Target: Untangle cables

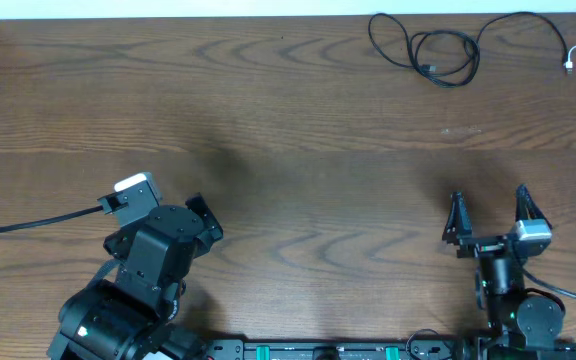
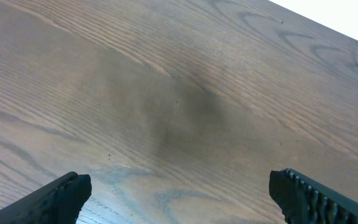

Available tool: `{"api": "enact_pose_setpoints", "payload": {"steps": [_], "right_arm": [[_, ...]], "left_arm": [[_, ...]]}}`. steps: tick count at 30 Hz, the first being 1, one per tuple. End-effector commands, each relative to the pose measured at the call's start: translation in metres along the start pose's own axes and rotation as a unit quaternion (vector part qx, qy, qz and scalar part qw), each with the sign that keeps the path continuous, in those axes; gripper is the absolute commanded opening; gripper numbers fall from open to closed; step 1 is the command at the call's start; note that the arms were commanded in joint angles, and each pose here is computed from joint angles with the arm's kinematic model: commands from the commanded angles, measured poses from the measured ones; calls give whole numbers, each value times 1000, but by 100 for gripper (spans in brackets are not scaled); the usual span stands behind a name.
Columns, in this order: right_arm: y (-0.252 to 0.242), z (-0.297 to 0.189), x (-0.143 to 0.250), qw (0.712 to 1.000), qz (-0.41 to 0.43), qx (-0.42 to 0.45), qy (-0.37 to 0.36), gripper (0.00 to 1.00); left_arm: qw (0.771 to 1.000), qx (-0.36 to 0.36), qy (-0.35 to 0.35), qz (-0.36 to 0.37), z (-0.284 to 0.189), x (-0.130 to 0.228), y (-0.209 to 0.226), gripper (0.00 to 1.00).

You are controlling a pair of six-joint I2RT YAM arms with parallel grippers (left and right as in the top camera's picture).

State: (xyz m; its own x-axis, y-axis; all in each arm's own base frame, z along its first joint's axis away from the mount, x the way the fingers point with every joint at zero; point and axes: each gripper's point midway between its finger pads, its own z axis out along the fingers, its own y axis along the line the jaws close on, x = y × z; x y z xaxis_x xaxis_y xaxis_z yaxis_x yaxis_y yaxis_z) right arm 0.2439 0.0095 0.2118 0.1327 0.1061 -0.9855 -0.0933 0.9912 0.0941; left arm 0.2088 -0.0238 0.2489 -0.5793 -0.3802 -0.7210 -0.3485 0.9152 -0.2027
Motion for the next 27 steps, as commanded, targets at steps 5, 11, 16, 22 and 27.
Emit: {"api": "enact_pose_setpoints", "payload": {"steps": [5,11,16,22,27], "right_arm": [[-21,-2,21,998,10,58,37,99],[-31,-6,38,994,11,85,71,99],[-35,-9,51,991,12,96,97,99],[-35,-9,51,991,6,96,98,99],[-32,-8,52,991,2,91,99,99]], "left_arm": [[1000,-6,-2,-3,0,-1,3,98],[1000,-6,-2,-3,0,-1,3,98],[1000,-6,-2,-3,0,-1,3,98],[1000,-6,-2,-3,0,-1,3,98],[1000,-6,-2,-3,0,-1,3,98]]}}
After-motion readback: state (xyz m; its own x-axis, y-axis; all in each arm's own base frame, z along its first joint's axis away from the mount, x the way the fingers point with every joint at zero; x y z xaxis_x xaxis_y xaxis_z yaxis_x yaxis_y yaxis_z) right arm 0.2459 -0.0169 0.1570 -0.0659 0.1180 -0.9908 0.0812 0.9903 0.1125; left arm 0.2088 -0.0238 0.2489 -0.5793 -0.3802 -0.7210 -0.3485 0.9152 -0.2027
